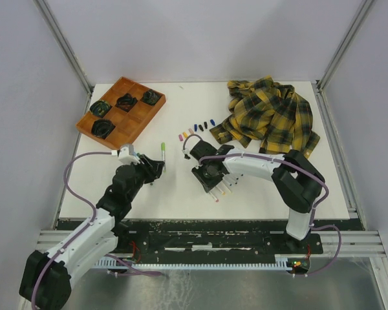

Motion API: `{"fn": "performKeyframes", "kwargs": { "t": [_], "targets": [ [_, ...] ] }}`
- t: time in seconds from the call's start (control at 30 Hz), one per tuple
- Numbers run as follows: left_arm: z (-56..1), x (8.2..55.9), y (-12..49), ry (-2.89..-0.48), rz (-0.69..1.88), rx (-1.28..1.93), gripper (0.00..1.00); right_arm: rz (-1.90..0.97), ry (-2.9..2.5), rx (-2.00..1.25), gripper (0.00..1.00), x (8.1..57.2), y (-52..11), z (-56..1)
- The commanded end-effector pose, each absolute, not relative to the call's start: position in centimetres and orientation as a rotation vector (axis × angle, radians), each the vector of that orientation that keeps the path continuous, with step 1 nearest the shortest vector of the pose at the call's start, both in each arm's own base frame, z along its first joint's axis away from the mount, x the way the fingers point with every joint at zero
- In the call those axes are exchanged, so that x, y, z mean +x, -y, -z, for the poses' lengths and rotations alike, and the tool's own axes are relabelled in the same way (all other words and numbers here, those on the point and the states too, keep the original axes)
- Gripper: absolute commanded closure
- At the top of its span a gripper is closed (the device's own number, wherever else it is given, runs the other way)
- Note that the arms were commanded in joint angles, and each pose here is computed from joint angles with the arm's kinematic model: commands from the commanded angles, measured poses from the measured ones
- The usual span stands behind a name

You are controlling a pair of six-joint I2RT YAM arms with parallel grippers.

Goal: Open the pen caps
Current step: Place the pen at the center of the board.

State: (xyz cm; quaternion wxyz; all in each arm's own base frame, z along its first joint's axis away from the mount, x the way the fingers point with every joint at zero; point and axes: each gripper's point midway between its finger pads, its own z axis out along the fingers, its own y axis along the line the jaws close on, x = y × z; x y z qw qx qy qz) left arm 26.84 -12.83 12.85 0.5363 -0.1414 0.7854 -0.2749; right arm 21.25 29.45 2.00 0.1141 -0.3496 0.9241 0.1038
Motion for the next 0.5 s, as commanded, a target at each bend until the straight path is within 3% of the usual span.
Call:
{"fn": "performKeyframes", "kwargs": {
  "t": [0.0, 0.3, 0.47],
  "targets": [
    [-12.7, 27.5, 13.0, -1.875, 0.661, -0.366, 0.45, -0.375, -2.536, -1.02, 0.64, 23.1, -31.1, -7.1],
    [-10.0, 29.6, 13.0, -2.06, 0.478, -0.312, 0.45, -0.454, -2.426, -1.147, 0.66, 23.8, -30.6, -11.0],
    [-8.6, 30.9, 12.9, -2.174, 0.355, -0.26, 0.45, -0.651, -2.41, -1.251, 0.66, 22.9, -29.8, -11.9]
  ]
}}
